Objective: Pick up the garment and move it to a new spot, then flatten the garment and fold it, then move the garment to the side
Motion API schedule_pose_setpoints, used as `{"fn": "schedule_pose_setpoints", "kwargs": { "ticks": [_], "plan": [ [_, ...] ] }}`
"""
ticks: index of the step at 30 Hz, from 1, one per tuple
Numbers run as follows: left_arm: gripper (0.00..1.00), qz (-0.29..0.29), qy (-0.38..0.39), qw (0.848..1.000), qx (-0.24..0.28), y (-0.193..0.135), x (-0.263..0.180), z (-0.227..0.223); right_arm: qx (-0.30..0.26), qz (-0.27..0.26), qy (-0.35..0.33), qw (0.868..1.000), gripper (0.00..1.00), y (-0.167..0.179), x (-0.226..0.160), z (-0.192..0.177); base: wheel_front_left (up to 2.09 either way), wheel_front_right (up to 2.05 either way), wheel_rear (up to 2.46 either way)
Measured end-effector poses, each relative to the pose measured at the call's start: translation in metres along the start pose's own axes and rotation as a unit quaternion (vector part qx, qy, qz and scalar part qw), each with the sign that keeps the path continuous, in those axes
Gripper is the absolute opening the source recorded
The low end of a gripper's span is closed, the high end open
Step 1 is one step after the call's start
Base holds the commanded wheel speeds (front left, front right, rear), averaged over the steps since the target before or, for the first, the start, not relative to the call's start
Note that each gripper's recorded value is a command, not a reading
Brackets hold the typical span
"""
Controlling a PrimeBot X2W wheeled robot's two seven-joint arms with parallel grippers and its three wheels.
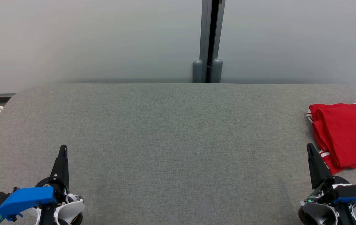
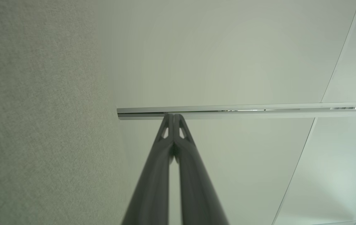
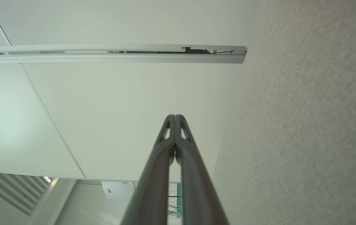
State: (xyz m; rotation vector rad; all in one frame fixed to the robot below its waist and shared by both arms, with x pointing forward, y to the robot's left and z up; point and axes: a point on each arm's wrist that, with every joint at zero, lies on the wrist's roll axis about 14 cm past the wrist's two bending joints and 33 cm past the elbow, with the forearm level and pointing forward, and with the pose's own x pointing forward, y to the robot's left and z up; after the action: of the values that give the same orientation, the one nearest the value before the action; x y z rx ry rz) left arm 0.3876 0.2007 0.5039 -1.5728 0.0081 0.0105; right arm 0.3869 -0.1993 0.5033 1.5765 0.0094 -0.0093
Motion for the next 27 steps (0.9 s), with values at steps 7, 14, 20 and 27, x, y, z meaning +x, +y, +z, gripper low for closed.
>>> {"fn": "schedule_pose_setpoints", "kwargs": {
  "ticks": [7, 14, 20, 27],
  "plan": [
    [0.0, 0.0, 0.0, 1.0, 0.0, 0.0, 0.0, 0.0, 0.0, 0.0, 0.0, 1.0, 0.0, 0.0, 0.0, -0.0001, 0.0, 0.0, 0.0],
    [0.0, 0.0, 0.0, 1.0, 0.0, 0.0, 0.0, 0.0, 0.0, 0.0, 0.0, 1.0, 0.0, 0.0, 0.0, -0.0001, 0.0, 0.0, 0.0],
    [0.0, 0.0, 0.0, 1.0, 0.0, 0.0, 0.0, 0.0, 0.0, 0.0, 0.0, 1.0, 0.0, 0.0, 0.0, -0.0001, 0.0, 0.0, 0.0],
    [0.0, 0.0, 0.0, 1.0, 0.0, -0.0001, 0.0, 0.0, 0.0, 0.0, 0.0, 1.0, 0.0, 0.0, 0.0, -0.0001, 0.0, 0.0, 0.0]
  ]
}}
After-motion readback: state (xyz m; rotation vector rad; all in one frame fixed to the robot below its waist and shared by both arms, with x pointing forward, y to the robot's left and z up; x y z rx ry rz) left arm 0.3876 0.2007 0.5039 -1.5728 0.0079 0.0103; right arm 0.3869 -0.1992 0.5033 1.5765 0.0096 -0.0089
